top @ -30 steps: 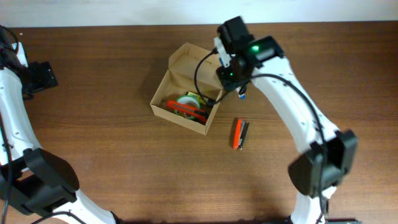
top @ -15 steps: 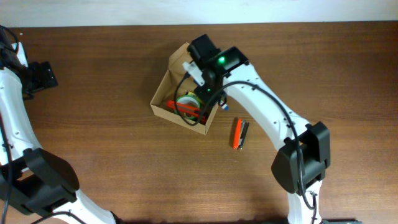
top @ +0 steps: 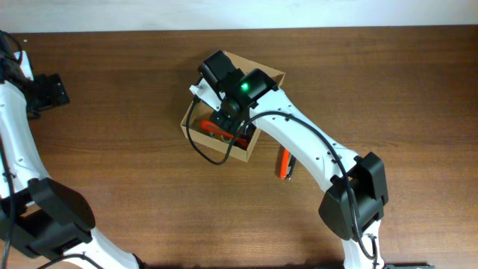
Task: Pack container
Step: 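Carry the blue-capped marker over the box and lower it inside, then open the right gripper to release the marker and lift out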
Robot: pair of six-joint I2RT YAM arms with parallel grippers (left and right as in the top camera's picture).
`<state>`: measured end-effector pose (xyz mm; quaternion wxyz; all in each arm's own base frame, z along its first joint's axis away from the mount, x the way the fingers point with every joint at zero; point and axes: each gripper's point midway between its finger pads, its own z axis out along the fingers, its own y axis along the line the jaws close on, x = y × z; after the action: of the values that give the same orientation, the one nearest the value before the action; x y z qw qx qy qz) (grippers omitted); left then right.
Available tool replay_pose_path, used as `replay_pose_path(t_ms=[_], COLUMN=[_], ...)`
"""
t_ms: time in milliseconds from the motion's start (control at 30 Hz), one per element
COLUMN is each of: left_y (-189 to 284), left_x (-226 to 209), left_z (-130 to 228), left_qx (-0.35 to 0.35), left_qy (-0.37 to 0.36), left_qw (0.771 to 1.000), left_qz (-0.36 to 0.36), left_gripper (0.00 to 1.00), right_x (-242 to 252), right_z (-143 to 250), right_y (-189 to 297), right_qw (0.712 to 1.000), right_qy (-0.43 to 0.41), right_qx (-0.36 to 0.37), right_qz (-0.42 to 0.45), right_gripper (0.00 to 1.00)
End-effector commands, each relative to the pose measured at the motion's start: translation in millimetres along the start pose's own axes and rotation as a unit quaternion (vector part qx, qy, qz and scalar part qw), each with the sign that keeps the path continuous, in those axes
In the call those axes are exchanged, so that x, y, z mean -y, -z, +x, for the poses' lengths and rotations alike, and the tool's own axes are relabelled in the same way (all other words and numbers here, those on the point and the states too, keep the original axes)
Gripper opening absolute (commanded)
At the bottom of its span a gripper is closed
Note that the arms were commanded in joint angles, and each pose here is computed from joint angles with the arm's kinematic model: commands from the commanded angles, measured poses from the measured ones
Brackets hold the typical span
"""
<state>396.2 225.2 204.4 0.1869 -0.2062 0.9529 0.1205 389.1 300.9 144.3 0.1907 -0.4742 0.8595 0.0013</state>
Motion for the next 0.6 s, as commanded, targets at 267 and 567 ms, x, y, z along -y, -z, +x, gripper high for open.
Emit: replay_pose_path(t_ms=[267, 567], left_y=[0.9, 0.9], left_x=[1.4, 1.4], left_z=[1.7, 1.8], left_qx=[0.0, -0.001], left_qy=[-0.009, -0.009], left_qw=[1.0, 1.0], left_qz=[0.005, 0.005], left_gripper=[1.0, 1.0], right_x=[10.8, 32.6], right_z=[3.3, 12.3], right_y=[-30.9, -53.3], right_qw=[1.0, 0.999], right_qy=[-0.015, -0.043], right_qx=[-0.018, -0.03], right_qz=[-0.001, 0.004], right_gripper=[0.03, 0.03])
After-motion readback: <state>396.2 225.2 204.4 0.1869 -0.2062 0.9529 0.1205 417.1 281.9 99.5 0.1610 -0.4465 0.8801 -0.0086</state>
